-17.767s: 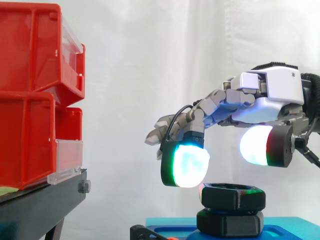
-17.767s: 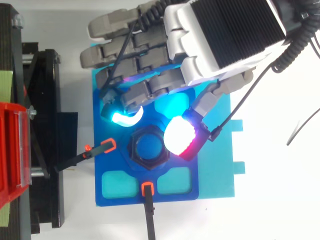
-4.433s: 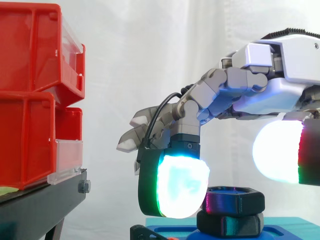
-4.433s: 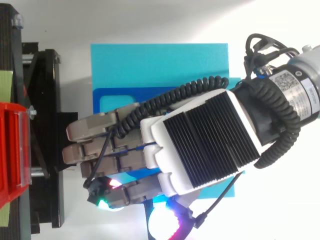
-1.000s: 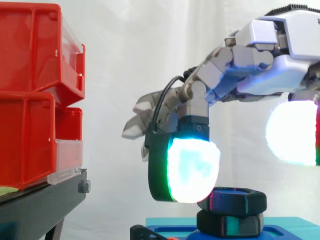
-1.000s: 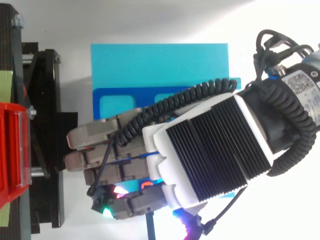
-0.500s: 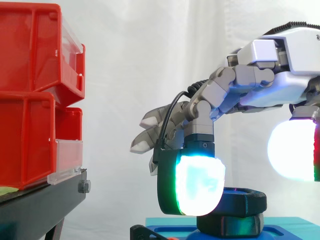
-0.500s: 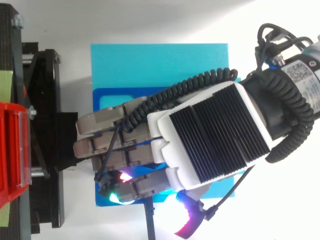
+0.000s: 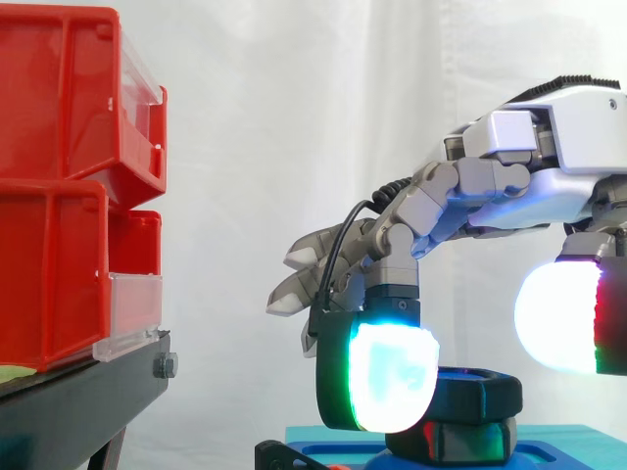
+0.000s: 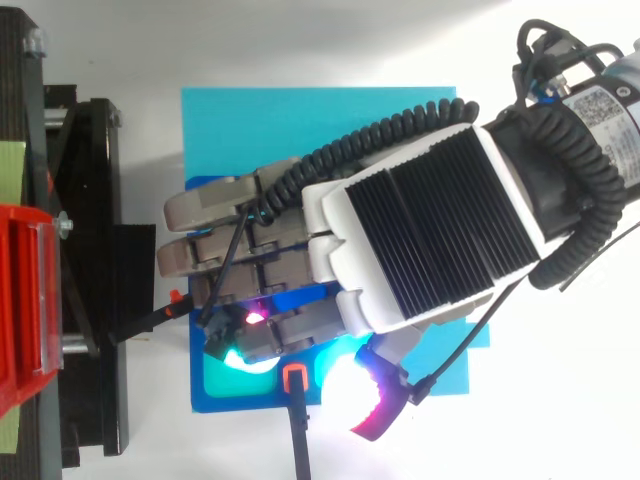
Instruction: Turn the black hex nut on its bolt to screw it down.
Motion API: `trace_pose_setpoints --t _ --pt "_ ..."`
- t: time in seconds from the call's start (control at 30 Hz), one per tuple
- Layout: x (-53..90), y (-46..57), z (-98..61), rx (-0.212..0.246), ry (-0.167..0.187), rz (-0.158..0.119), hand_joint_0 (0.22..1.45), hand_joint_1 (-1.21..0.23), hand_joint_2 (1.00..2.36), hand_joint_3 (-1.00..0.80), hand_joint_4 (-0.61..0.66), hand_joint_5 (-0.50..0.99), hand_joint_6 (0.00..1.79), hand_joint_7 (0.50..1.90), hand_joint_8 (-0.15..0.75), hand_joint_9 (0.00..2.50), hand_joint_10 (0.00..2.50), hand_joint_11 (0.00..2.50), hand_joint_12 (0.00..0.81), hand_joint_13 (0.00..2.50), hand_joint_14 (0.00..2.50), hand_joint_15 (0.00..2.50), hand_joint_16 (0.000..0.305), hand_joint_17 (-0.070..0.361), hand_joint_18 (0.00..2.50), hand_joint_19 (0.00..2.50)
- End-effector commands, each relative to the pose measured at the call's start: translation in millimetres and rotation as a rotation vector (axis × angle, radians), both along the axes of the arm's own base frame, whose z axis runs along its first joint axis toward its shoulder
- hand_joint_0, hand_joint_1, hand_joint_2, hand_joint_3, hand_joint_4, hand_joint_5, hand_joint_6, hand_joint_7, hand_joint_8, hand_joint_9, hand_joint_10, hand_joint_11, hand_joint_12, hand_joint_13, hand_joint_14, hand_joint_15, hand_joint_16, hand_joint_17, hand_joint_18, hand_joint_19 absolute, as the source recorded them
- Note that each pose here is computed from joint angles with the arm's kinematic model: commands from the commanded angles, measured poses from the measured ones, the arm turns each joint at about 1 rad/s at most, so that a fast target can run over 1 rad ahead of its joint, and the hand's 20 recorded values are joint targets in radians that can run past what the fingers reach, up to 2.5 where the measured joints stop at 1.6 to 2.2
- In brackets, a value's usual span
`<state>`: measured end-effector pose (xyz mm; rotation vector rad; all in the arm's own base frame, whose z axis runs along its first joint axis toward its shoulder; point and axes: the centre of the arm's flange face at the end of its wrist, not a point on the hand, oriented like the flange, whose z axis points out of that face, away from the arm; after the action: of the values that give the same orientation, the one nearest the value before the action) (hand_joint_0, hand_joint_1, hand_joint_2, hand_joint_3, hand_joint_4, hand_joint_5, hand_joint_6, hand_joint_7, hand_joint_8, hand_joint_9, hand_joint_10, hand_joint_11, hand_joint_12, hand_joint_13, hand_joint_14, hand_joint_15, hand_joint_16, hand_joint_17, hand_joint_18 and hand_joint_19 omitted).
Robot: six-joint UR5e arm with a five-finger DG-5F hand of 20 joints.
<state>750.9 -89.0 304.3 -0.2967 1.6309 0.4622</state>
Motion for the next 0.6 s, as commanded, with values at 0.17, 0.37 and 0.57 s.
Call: trace_pose_setpoints --t 0.17,0.37,0.57 --pt "1.2 -5.6 1.5 0.0 -0.022 -0.003 0.53 -0.48 1.0 -0.5 0.22 -0.21 0.84 0.6 0.247 0.57 0.01 0.35 0.133 0.36 0.0 0.0 0.013 0.03 0.1 0.14" --pt "1.5 -6.7 -0.8 0.0 -0.019 -0.004 0.53 -0.48 1.0 -0.5 0.22 -0.21 0.84 0.6 0.248 0.57 0.01 0.35 0.132 0.36 0.0 0.01 0.013 0.03 0.1 0.15" --pt "0.7 -7.9 -9.4 -0.001 -0.03 -0.006 0.53 -0.48 1.0 -0.5 0.22 -0.21 0.84 0.61 0.247 0.57 0.01 0.35 0.132 0.37 0.0 0.0 0.013 0.03 0.1 0.15"
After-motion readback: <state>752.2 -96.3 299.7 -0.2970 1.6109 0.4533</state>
